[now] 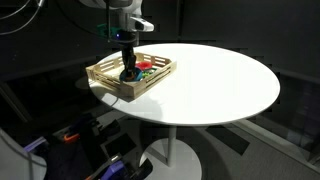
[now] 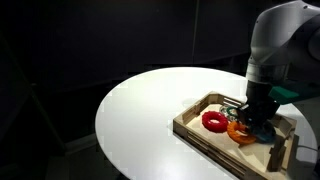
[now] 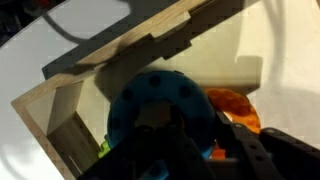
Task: Put the blue ring on the table
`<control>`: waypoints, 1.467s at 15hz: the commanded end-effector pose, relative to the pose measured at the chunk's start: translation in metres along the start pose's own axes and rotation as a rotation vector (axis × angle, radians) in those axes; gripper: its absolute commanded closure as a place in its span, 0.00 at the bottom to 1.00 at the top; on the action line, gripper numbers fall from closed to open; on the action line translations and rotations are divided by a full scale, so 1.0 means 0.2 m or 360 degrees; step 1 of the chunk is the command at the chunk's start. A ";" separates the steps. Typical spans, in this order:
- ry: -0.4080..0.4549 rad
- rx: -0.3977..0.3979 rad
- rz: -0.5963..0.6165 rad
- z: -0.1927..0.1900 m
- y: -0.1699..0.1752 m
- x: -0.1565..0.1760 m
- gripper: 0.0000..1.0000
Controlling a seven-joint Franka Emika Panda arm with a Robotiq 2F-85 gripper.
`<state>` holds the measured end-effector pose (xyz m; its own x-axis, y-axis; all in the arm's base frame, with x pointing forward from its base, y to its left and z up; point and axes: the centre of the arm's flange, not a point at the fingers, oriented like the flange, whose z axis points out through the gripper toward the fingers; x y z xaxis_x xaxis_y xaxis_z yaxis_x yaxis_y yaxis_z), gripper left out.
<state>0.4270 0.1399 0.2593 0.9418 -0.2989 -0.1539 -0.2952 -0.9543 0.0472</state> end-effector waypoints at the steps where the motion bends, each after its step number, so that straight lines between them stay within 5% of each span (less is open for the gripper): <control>1: 0.0027 0.0047 0.0014 -0.10 -0.01 0.01 0.89; 7: 0.0115 0.0111 0.0079 -0.29 0.04 0.06 0.89; 14: 0.0209 0.0132 0.0352 -0.42 0.32 0.24 0.89; 22: 0.0231 0.0059 0.0728 -0.36 0.65 0.41 0.89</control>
<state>0.4719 0.0056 0.3282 0.7728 -0.6345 0.0080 -0.6346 -0.7728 0.0119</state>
